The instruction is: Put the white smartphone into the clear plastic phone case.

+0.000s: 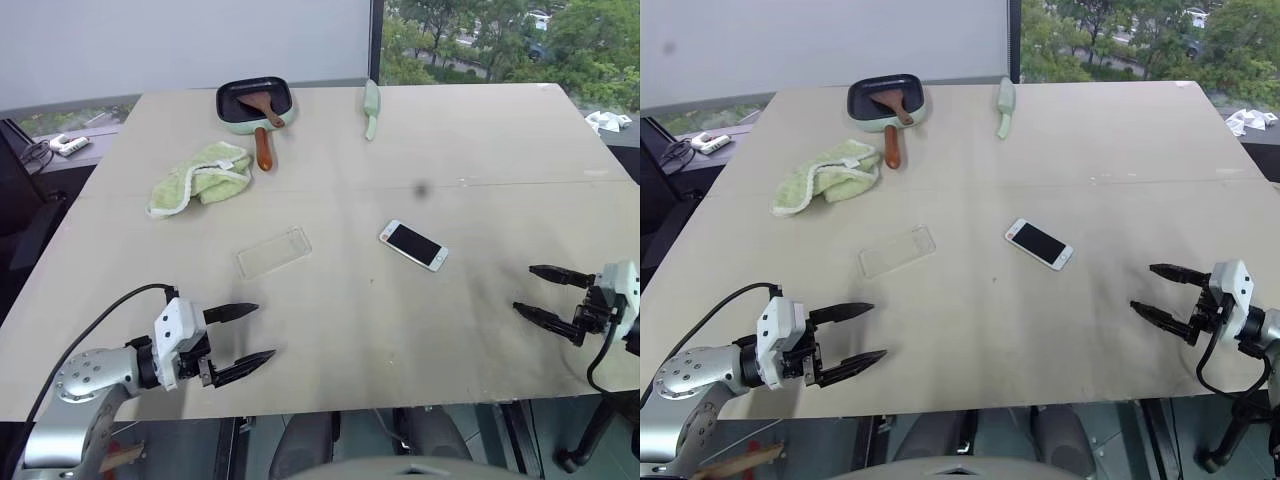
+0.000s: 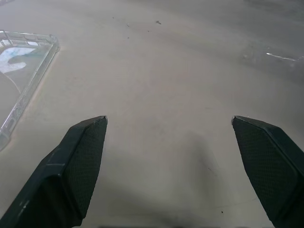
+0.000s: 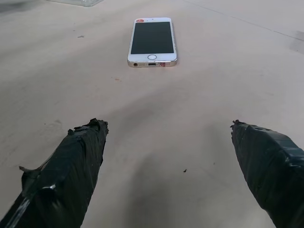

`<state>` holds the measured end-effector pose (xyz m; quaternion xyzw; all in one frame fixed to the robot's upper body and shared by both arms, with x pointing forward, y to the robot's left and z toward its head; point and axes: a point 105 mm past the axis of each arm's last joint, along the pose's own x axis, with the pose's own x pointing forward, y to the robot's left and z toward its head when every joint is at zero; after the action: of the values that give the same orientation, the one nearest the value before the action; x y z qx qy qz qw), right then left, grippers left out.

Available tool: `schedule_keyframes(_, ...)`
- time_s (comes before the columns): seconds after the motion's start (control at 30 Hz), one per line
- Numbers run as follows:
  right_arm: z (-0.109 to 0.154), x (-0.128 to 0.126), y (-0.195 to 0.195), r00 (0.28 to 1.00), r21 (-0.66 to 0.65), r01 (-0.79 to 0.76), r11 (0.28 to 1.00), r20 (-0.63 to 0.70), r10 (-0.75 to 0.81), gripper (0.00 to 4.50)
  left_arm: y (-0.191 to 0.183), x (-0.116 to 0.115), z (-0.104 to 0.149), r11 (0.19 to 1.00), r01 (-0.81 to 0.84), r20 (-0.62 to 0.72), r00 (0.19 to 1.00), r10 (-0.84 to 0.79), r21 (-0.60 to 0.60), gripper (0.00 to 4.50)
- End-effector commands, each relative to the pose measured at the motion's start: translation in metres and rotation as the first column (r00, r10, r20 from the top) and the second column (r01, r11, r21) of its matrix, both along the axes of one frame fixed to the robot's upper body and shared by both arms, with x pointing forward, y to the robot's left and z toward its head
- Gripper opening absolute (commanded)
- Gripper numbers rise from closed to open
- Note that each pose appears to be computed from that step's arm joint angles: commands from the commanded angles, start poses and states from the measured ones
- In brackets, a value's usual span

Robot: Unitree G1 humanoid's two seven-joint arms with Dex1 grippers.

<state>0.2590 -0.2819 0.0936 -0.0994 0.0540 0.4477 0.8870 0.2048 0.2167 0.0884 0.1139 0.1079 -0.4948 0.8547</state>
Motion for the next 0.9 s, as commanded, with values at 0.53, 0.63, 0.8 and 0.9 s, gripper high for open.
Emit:
schedule_keyframes(0.53, 0.021, 0.004, 0.000, 0.998, -0.010, -0.012, 1.000, 0.060, 0.012, 4.50, 0.000, 0.007, 0.011, 1.000, -0.012, 0.033, 0.999, 0.013, -0.022, 4.37)
schedule_keyframes(0.63, 0.021, 0.004, 0.002, 0.998, -0.006, -0.013, 1.000, 0.060, 0.014, 4.50, -0.001, 0.010, 0.013, 0.999, -0.017, 0.042, 0.999, 0.018, -0.028, 4.37)
schedule_keyframes(0.8, 0.019, 0.002, 0.010, 0.998, 0.010, -0.042, 0.999, 0.056, 0.042, 4.50, 0.000, 0.022, 0.020, 0.996, -0.064, 0.069, 0.995, 0.068, -0.057, 4.37)
schedule_keyframes(0.9, 0.022, -0.002, 0.025, 0.994, 0.052, -0.090, 0.995, 0.063, 0.087, 4.50, 0.005, 0.039, 0.023, 0.990, -0.132, 0.122, 0.983, 0.137, -0.044, 4.37)
